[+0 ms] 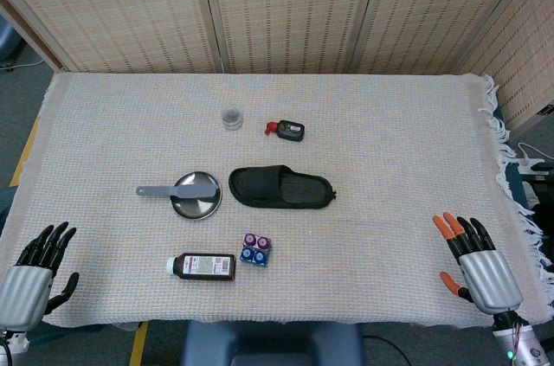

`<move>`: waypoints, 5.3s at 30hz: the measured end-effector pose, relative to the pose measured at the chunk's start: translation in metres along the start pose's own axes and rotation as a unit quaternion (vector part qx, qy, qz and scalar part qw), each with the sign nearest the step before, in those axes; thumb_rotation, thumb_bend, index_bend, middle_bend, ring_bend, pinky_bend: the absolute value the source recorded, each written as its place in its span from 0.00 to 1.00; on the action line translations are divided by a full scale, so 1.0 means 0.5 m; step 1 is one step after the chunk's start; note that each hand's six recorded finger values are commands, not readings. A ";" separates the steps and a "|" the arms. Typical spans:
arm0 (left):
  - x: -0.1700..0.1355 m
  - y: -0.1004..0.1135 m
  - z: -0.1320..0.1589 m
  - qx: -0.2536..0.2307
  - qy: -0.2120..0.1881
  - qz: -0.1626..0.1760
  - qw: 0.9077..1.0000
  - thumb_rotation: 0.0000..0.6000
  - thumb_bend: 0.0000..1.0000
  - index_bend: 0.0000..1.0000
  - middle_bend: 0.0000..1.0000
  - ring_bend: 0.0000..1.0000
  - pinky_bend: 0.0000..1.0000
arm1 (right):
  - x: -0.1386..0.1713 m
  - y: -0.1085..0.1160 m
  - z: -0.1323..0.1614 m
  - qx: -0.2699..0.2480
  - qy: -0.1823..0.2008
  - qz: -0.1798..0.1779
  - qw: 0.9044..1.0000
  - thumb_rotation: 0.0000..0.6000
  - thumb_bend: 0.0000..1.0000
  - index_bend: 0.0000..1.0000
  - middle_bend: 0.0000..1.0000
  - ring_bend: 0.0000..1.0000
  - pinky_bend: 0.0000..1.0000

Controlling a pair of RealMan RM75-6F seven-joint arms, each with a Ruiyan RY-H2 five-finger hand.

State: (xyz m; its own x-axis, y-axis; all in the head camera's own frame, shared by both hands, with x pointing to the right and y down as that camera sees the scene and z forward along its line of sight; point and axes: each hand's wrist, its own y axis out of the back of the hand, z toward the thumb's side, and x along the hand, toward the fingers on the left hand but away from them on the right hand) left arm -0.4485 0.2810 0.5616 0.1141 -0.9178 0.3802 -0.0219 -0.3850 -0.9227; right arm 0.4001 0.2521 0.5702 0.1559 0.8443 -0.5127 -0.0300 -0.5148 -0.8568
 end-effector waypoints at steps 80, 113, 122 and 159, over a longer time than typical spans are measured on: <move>0.473 -0.256 0.349 0.142 -0.058 -0.084 0.985 1.00 0.38 0.35 0.35 0.88 1.00 | -0.041 -0.064 -0.045 0.014 -0.048 0.067 0.997 1.00 0.18 0.00 0.00 0.00 0.00; 0.467 -0.175 0.400 0.126 -0.083 -0.025 0.988 1.00 0.38 0.57 0.59 0.89 1.00 | -0.268 -0.089 0.103 0.007 0.095 0.073 0.993 1.00 0.59 0.00 0.00 0.00 0.00; 0.472 -0.151 0.438 0.132 -0.101 -0.012 0.986 1.00 0.37 0.57 0.58 0.89 1.00 | -0.394 -0.149 0.253 0.020 0.169 0.111 0.979 1.00 0.73 0.00 0.00 0.00 0.00; 0.493 -0.191 0.578 0.088 -0.137 -0.012 0.987 1.00 0.38 0.53 0.53 0.91 1.00 | -0.405 -0.211 0.329 0.116 0.204 0.169 0.957 1.00 0.80 0.00 0.00 0.00 0.00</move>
State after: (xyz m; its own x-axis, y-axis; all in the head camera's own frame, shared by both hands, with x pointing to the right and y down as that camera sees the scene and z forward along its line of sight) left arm -0.1315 0.1194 0.7250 0.3771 -0.8389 0.3925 0.1539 -0.3611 -0.9197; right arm 0.2094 0.1598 0.7556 0.4706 0.4824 -0.7388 -0.3575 -0.6613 -0.6595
